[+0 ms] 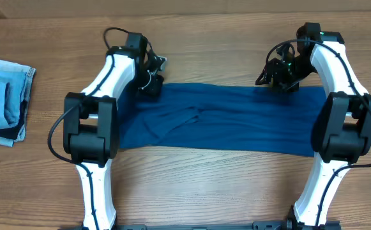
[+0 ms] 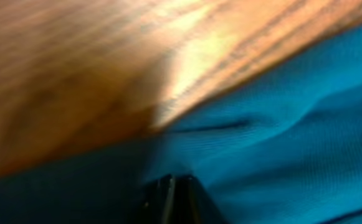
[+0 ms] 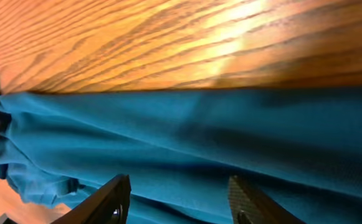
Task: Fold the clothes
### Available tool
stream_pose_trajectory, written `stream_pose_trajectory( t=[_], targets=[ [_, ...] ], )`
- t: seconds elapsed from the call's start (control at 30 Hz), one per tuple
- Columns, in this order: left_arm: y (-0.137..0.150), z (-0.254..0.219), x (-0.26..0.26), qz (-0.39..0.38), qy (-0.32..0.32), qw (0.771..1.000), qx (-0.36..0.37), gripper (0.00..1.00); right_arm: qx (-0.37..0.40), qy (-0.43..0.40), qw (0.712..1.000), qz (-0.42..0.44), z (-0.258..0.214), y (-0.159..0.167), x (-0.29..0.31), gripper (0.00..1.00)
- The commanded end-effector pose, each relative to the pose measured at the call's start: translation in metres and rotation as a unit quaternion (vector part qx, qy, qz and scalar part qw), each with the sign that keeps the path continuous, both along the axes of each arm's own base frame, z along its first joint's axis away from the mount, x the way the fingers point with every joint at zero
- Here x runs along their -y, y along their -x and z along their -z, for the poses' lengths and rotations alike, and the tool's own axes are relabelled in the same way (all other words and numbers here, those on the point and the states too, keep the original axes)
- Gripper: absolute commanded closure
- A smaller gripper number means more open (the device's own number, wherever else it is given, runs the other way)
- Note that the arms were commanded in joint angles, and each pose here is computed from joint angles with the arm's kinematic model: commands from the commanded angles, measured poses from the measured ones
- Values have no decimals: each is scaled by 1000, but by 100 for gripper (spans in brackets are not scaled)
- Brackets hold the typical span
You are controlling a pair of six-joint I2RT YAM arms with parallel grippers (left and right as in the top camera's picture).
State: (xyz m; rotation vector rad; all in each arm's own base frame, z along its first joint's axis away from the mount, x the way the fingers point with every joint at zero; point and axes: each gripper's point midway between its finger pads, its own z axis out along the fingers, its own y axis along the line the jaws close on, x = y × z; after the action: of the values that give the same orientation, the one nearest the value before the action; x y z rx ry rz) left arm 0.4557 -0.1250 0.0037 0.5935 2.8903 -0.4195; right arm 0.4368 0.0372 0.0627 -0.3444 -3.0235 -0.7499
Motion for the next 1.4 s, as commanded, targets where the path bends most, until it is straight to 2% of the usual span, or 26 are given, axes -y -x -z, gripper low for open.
stream_pose_trajectory(
  t=[0.0,0.17,0.23,0.3,0.4,0.5,0.6,0.73,0.9,0.97,1.07,1.1,1.23,1.3,1.37],
  targets=[
    [-1,44,-20,-27,-51,998,-17,93,70,1,998,-8,-45,-13,1,45],
    [-56,35,-58,-172,-37,983,57,89,143,13,989,-25,-90,-17,2,44],
    [-72,29,-82,-226,-8,971,73,88,163,16,986,-25,-106,-16,2,44],
    [-75,28,-98,-254,1,965,71,89,154,33,987,-11,-104,-15,8,43],
    [-64,32,-131,-306,2,951,41,89,93,93,990,55,-90,-3,30,42],
    [-51,36,-153,-328,-6,945,14,89,51,129,987,84,-82,11,42,40],
    [-39,38,-169,-341,-6,940,-8,90,5,196,971,139,-72,25,66,35],
    [-16,42,-177,-323,-22,945,-47,93,-11,196,971,136,-66,33,66,34],
    [17,44,-191,-328,-74,937,-100,96,-31,196,971,131,-47,41,65,33],
    [26,36,-200,-332,-99,932,-107,96,-20,174,978,112,-46,38,57,33],
    [31,10,-210,-343,-100,929,-100,96,-4,149,984,101,-48,31,48,33],
    [26,-4,-214,-348,-97,929,-80,94,1,147,984,101,-48,29,48,33],
    [2,-83,-208,-320,-56,946,26,67,45,106,992,55,-53,15,33,34],
    [3,-133,-205,-312,-55,945,80,48,76,55,995,25,-61,7,16,33],
    [8,-149,-204,-314,-51,944,90,41,83,37,996,22,-63,4,10,33]
  ],
)
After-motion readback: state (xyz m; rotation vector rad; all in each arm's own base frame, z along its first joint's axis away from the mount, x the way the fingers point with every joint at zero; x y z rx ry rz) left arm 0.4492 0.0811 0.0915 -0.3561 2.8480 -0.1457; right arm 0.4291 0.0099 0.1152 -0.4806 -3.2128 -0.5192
